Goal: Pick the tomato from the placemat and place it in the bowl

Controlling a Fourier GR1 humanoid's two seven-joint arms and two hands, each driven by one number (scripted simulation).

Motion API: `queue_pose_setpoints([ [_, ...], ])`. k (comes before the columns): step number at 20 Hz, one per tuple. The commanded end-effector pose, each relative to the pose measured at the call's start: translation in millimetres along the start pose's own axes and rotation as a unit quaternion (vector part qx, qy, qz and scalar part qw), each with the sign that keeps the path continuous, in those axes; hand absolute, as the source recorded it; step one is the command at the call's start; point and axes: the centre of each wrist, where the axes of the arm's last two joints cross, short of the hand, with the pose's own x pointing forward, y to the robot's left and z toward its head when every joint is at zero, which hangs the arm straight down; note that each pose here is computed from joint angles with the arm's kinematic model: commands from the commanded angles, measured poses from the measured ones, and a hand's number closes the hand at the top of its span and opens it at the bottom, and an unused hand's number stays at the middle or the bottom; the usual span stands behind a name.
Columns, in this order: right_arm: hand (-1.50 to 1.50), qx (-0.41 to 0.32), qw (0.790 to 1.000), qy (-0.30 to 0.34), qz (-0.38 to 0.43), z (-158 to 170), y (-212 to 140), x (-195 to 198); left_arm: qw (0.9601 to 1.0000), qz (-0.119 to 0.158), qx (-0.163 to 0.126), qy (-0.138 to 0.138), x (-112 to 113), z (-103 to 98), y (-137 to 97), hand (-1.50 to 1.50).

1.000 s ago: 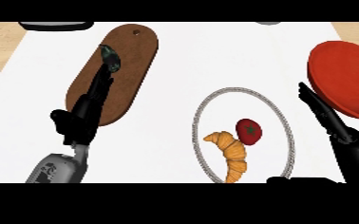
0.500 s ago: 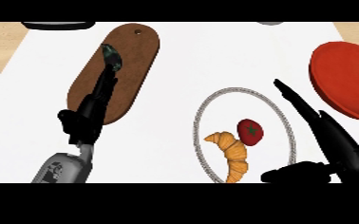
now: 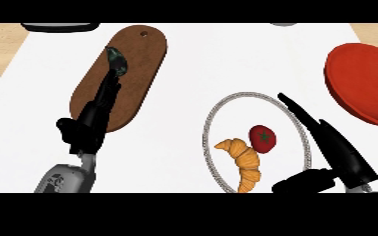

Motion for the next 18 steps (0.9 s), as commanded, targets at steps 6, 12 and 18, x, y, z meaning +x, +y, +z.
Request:
queue_pose_setpoints([
  [6, -1.50, 0.002, 0.997, -0.041, -0.066, -5.6, -3.6, 0.3, 1.0000, 0.005, -0.006, -0.003, 8.7, -6.0, 12.1, 0.00],
  [12, -1.50, 0.014, 0.995, -0.032, -0.090, 5.5, -1.3, -31.7, 1.0000, -0.002, 0.004, 0.002, 21.7, -10.4, -7.4, 0.00],
  [18, -1.50, 0.020, 0.993, -0.023, -0.114, 1.2, 10.1, -18.8, 1.0000, -0.001, -0.003, 0.004, 4.5, -8.6, 5.0, 0.00],
])
